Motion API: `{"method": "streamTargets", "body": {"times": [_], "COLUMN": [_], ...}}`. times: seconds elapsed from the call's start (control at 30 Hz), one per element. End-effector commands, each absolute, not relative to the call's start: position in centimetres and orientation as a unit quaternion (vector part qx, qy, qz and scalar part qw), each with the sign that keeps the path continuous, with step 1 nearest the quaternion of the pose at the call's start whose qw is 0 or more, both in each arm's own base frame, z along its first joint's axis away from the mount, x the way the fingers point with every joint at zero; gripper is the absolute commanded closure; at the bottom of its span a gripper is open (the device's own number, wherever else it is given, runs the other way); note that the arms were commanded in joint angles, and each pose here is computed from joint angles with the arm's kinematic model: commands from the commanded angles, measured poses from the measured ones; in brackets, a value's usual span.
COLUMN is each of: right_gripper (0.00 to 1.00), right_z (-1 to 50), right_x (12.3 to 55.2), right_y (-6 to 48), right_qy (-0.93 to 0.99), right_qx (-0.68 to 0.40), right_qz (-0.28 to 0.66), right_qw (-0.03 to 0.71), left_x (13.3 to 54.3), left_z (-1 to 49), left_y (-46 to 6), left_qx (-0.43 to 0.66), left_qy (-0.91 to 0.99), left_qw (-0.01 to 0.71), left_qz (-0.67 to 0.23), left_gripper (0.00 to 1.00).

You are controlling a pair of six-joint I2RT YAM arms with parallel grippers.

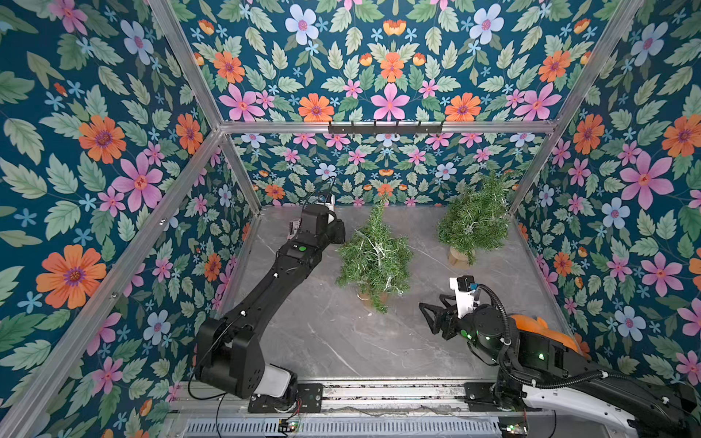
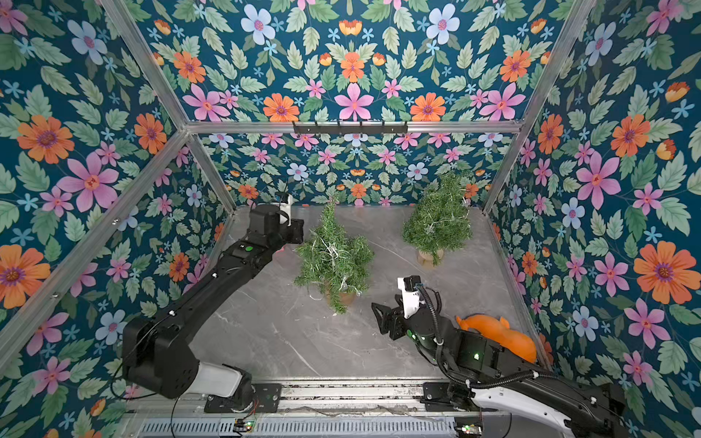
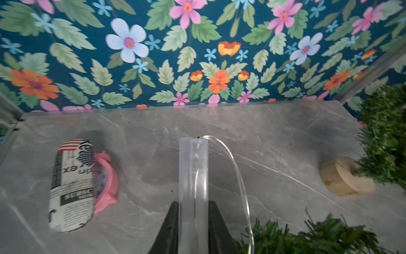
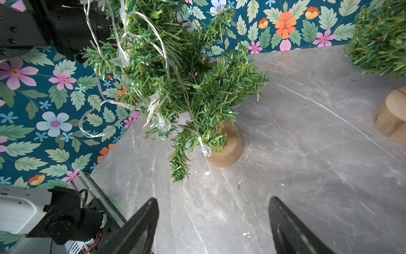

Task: Wrap string light around the christmas tree
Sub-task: Wrap the light string around the Christmas tree.

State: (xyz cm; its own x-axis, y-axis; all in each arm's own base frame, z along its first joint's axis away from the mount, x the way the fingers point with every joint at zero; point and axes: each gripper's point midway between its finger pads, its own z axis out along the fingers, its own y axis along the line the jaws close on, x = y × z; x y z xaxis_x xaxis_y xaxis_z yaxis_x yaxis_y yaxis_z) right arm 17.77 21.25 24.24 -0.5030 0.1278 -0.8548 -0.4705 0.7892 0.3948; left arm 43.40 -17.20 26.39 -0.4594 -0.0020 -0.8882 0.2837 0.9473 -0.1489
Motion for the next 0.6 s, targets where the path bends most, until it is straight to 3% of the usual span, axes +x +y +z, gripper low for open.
{"method": "streamTargets", "body": {"times": [0.0, 0.37, 0.57], "right_gripper": [0.21, 0.20, 0.20], "right_z": [24.6, 24.3, 24.2], "right_x": [18.1, 18.1, 18.0], "right_y": [21.2, 21.5, 21.7], "right_qy": [0.805, 0.802, 0.798], "right_qx": [-0.096, -0.094, -0.091], "right_qz": [0.310, 0.317, 0.328], "right_qw": [0.497, 0.497, 0.497], "left_x": [43.8, 44.7, 43.8], "left_z": [26.9, 20.2, 19.4], "left_y": [-20.3, -24.3, -24.4], "left_qx": [0.150, 0.228, 0.234], "left_qy": [0.817, 0.826, 0.825], "left_qw": [0.520, 0.442, 0.435], "left_qz": [-0.199, -0.265, -0.275], "left_gripper": [1.00, 0.99, 0.88]}}
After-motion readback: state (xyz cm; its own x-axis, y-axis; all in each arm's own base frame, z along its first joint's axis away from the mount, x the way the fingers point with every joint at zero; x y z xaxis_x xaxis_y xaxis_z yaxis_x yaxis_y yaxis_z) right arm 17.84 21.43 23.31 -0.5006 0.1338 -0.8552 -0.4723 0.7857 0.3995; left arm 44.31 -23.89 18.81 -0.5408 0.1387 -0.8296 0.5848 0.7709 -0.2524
